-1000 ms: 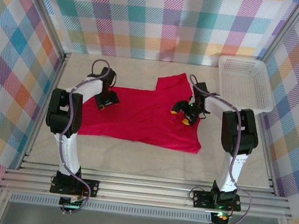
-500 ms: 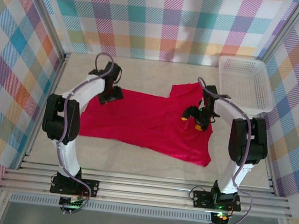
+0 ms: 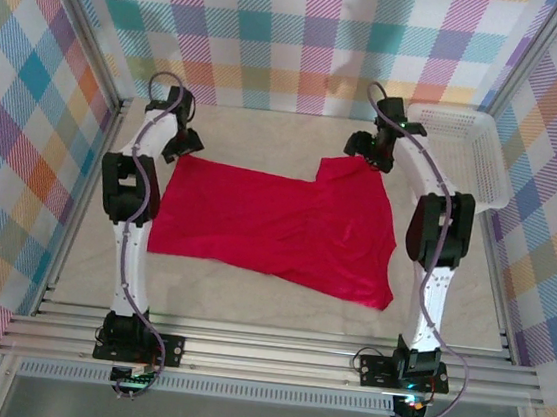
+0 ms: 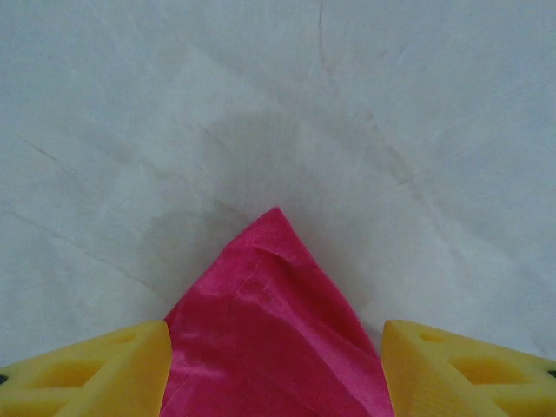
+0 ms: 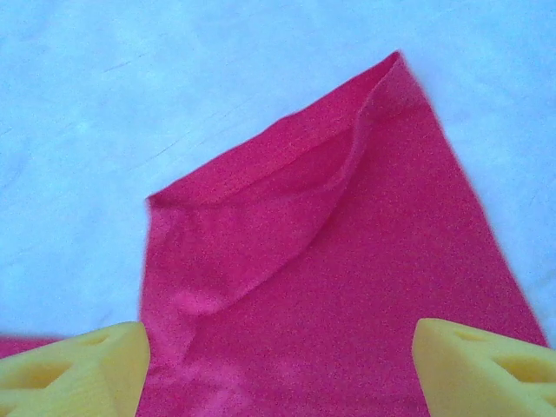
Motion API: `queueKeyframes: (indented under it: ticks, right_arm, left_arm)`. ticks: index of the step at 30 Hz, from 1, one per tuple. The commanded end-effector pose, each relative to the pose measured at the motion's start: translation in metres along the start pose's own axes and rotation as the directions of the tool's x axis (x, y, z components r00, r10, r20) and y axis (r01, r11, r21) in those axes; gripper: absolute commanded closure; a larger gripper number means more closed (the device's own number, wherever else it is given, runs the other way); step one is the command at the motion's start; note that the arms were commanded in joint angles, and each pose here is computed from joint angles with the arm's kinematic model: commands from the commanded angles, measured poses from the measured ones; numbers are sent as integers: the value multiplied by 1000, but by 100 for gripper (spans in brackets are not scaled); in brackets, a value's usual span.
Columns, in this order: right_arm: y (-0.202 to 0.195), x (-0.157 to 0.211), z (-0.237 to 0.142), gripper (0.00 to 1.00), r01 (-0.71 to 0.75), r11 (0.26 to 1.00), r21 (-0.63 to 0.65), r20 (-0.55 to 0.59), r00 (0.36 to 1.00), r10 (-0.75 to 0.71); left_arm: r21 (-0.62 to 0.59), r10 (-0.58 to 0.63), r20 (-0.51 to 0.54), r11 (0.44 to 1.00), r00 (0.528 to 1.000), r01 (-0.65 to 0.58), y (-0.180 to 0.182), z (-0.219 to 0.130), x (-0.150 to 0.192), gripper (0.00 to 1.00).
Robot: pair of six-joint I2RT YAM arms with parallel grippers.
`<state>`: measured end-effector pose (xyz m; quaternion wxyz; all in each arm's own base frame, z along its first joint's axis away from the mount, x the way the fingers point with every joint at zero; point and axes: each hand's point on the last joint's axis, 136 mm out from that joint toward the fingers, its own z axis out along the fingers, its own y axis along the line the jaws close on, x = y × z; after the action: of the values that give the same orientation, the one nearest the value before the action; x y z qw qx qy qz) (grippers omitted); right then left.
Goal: Fold the inside-out t-shirt
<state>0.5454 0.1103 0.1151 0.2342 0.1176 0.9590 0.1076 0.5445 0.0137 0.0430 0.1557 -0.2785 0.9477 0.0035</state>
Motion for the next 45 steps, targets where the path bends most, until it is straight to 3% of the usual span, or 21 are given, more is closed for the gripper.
queueKeyframes:
  ticks: [1,8,16,19,22,24,27,31,34,35,36,38,39,45]
  right_arm:
    - [-20,-10,17,20,24,996,90,-7,1000,-23]
    - [-26,-27,60,20,30,993,118,-13,1000,-28]
    - [-22,-41,84,25,9,999,54,20,1000,-10]
    - [-15,-33,92,34,2,1000,-3,-12,1000,-2]
    - [-6,-29,96,49,-2,998,-59,-33,999,0]
    - [-1,-31,93,67,1,996,-84,-30,1000,-3]
    - [4,-40,82,87,15,995,-97,-1,1000,-15]
    - [10,-58,58,99,44,993,-109,60,997,-37]
    - [15,-71,37,100,59,991,-121,104,993,-47]
    - [18,-74,29,100,64,990,-128,114,992,-49]
    - [20,-76,24,100,66,989,-136,121,991,-50]
    - [25,-78,14,100,71,985,-155,129,990,-52]
    - [26,-78,11,100,72,984,-160,128,990,-52]
    - [30,-72,9,100,61,980,-187,102,994,-43]
  left_arm:
    - [-7,25,-16,1000,1000,-25,1,-3,-1,35]
    - [-19,21,-23,1000,1000,-21,6,16,-1,35]
    - [-5,17,-23,1000,1000,-17,2,25,-4,37]
    - [-12,19,-26,1000,999,-19,3,28,-3,45]
    - [-10,17,-23,1000,1000,-18,3,28,-5,57]
    - [-6,19,-19,1000,1000,-19,2,26,-6,67]
    - [-6,25,-9,1000,1000,-25,1,21,-11,73]
    - [-12,36,17,999,999,-36,1,4,-22,78]
    - [-11,47,42,999,998,-47,1,-11,-31,84]
    - [-12,51,49,999,997,-51,1,-16,-32,83]
    - [-13,54,55,999,997,-53,2,-20,-34,76]
    - [-12,63,71,998,995,-63,2,-30,-37,40]
    - [-8,68,80,998,994,-68,1,-35,-39,35]
    - [30,86,106,996,991,-89,-8,-33,-45,39]
